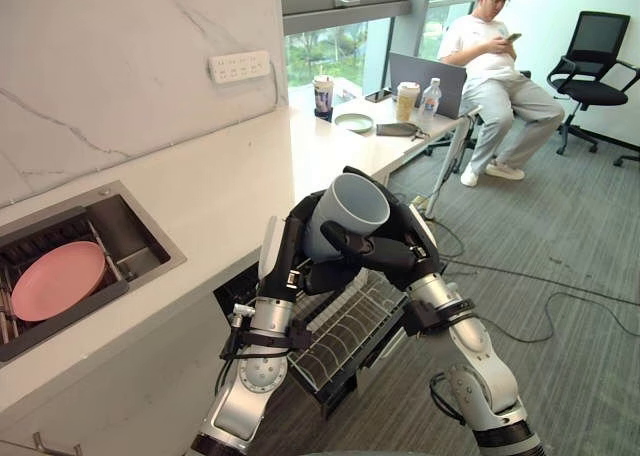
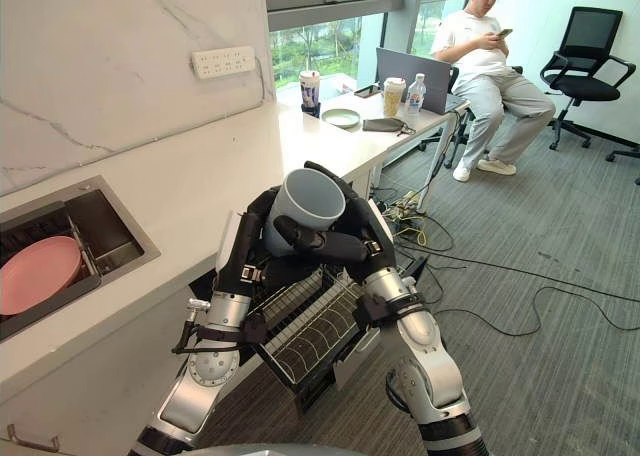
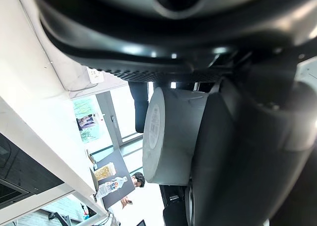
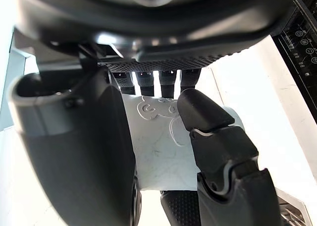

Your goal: Walk over to the sink, pick up the cup, carry it to the dishwasher, place the cup inside the dishwasher, then close the dishwasher door

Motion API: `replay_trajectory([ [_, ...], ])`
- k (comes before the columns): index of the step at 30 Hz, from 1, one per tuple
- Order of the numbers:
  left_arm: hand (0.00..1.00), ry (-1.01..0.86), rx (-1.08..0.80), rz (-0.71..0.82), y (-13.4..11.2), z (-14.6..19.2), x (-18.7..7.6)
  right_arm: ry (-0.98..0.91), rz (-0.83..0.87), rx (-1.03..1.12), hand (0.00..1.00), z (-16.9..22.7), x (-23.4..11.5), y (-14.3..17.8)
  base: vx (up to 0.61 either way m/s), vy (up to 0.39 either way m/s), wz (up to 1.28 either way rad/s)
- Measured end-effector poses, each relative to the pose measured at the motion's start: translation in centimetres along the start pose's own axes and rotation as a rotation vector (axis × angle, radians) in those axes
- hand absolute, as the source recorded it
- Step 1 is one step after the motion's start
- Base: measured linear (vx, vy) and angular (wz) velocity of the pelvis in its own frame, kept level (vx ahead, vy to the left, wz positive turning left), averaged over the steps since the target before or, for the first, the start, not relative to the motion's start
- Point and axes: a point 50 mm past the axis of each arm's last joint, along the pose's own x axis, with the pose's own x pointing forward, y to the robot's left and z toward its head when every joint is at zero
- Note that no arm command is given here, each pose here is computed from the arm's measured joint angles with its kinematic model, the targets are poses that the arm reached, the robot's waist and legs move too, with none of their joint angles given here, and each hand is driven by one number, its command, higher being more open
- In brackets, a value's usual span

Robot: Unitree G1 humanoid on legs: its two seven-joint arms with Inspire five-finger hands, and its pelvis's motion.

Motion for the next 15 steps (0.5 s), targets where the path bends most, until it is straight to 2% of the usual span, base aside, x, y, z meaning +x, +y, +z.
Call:
replay_trajectory([
  [3,0.0,0.006,-0.002,0.002,0.01,-0.03,0.02,-0.001,-0.009,0.002,0.0,-0.07,0.04,0.13,0.0,0.0,0.0],
  [4,1.0,0.007,-0.005,0.004,0.01,-0.03,0.02,-0.003,-0.011,0.001,0.0,-0.07,0.04,0.15,0.0,0.0,0.0],
  [15,1.0,0.041,-0.077,0.046,-0.21,0.11,0.22,-0.032,-0.071,0.049,0.0,-0.26,0.38,0.86,0.0,0.0,0.0],
])
